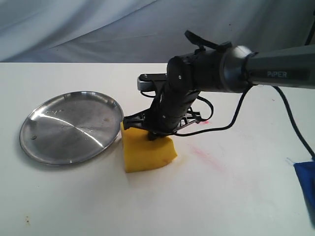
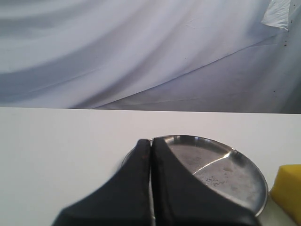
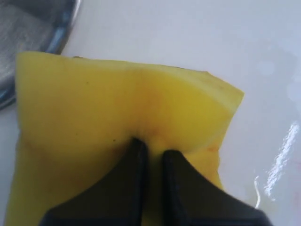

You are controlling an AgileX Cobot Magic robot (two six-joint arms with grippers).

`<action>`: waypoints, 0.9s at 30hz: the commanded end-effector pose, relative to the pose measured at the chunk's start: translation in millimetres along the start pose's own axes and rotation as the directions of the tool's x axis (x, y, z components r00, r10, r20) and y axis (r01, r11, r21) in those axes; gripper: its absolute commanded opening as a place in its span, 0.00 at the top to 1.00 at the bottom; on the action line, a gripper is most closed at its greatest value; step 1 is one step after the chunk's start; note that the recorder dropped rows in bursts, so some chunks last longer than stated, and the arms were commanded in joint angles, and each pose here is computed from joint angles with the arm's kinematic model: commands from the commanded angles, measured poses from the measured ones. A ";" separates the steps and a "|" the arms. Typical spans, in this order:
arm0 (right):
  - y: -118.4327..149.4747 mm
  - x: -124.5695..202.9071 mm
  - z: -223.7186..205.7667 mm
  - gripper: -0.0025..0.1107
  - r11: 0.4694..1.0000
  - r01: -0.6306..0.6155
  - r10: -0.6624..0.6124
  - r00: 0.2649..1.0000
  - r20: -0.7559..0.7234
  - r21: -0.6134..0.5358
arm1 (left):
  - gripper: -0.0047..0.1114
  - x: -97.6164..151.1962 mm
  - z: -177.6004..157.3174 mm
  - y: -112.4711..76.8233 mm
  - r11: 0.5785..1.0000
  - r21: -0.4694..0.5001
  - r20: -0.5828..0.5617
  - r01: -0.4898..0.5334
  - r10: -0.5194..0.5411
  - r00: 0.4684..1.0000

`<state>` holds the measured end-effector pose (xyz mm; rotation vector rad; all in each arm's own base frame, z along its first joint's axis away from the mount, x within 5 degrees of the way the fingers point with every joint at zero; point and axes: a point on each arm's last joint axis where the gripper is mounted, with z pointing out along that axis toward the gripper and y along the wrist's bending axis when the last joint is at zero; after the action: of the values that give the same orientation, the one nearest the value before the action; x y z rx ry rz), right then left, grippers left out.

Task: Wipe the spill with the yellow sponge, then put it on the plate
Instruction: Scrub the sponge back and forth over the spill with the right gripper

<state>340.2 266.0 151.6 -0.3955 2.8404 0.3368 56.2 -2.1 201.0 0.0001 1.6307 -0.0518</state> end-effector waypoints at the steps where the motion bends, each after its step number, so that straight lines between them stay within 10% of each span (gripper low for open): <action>1: 7.4 31.5 -2.6 0.98 0.999 0.046 -0.045 0.996 -0.074 0.015 | 0.95 1.0 0.1 0.0 1.000 0.001 0.001 0.000 0.000 1.000; 12: -44.3 86.1 -44.5 0.98 0.999 -0.043 0.043 0.998 0.038 0.018 | 0.95 1.0 0.1 0.0 1.000 0.001 0.001 0.002 -0.002 1.000; 27: -118.6 43.2 -42.1 0.98 0.956 -0.291 0.281 0.947 0.153 0.045 | 0.95 1.0 0.1 0.0 1.000 0.001 0.001 0.000 0.000 1.000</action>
<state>311.9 131.8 158.2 0.0248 2.7672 0.2973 56.2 -2.1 201.0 0.0001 1.6307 -0.0518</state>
